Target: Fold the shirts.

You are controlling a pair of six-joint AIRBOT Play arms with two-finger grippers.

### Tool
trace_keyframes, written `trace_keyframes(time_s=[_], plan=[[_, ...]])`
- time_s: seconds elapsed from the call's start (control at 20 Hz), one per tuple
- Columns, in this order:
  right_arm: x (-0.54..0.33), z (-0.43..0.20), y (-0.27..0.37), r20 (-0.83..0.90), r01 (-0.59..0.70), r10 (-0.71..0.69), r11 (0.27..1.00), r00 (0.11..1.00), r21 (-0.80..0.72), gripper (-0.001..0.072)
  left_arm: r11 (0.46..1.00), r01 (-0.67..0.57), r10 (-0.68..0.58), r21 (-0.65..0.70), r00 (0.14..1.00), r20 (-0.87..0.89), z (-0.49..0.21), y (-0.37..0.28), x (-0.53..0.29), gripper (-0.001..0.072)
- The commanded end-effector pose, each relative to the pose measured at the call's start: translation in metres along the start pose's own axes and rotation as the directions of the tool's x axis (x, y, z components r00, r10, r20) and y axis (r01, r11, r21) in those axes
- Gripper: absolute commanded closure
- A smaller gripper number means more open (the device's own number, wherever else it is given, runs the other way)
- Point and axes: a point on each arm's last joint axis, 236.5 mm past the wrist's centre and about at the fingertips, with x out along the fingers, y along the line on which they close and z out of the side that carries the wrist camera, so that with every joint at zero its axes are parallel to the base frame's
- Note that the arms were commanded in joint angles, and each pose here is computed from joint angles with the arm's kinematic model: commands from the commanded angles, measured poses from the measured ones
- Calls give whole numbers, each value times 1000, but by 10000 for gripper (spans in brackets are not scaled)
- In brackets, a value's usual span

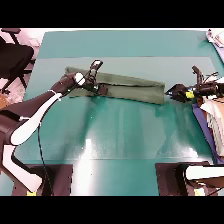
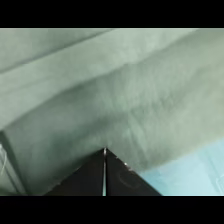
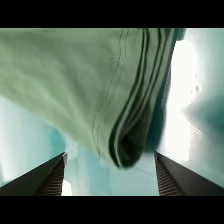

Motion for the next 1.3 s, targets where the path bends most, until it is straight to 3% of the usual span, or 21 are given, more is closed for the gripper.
trace_keyframes(time_s=[0.0,0.15,0.3,0.5,0.7,0.9,1.0,1.1,1.15,1.2,1.25], plan=[[17,10,-8,30,-37,36,999,999,38,73,1000,18,-18,-8,1000,-25,0,-2,10,683],[29,14,-26,36,-16,13,997,999,70,18,1000,21,-21,-3,999,-41,-3,-3,9,682],[39,19,-43,54,9,-13,997,998,71,12,1000,14,-13,12,998,-57,-7,-1,9,682],[51,31,-38,87,-70,60,991,994,111,13,1000,10,-8,22,998,-68,-10,0,9,682],[64,42,-1,19,-133,132,991,991,27,17,1000,12,-10,22,997,-75,-11,0,9,682],[83,31,4,-104,-59,60,998,993,14,28,1000,14,-13,21,997,-81,-13,-1,9,682],[87,26,9,-129,-48,46,999,991,-14,84,1000,15,-13,21,997,-81,-13,-1,9,682],[85,27,14,-123,-50,46,998,991,-25,185,1000,15,-13,21,997,-81,-13,-1,9,682],[83,28,16,-119,-51,48,998,992,-30,415,1000,15,-13,21,997,-80,-12,-1,9,682],[80,28,19,-116,-54,49,998,992,-36,696,1000,15,-13,21,997,-79,-12,-1,8,682],[77,28,24,-117,-59,54,997,992,-43,692,1000,15,-13,21,997,-78,-12,-1,8,682]])
